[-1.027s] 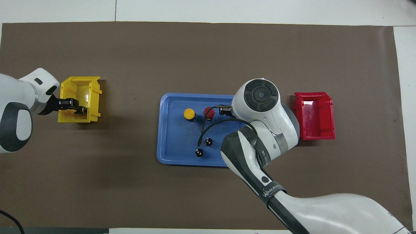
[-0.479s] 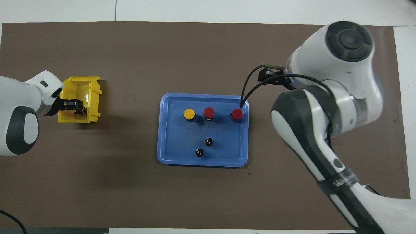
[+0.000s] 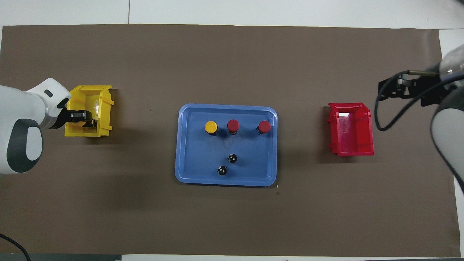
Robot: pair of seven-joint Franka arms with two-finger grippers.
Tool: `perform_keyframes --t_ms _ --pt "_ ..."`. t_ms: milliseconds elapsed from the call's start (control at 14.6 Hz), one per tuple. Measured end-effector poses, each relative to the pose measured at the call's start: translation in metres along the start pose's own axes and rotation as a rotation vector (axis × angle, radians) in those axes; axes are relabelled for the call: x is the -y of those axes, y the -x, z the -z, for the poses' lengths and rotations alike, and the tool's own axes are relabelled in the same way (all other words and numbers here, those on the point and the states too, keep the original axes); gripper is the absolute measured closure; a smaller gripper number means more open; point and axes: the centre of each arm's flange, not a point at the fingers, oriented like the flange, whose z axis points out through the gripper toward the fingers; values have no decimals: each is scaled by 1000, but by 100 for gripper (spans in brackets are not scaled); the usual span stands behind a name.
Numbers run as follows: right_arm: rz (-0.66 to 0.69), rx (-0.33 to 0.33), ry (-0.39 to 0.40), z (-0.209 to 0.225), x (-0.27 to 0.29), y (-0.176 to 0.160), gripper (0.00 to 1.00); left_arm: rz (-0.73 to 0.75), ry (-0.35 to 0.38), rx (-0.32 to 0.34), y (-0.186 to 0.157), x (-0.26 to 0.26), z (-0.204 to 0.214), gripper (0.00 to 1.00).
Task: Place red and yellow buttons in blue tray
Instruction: 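Withdraw the right gripper to rest while the left gripper lifts the yellow button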
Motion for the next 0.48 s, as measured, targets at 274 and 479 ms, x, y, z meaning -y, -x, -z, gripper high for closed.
perform_keyframes --t_ms 274,479 --pt "32 31 4 11 -30 16 0 -1 1 -5 2 0 -6 37" --pt "33 44 4 5 -30 16 0 0 1 -5 2 0 -7 53"
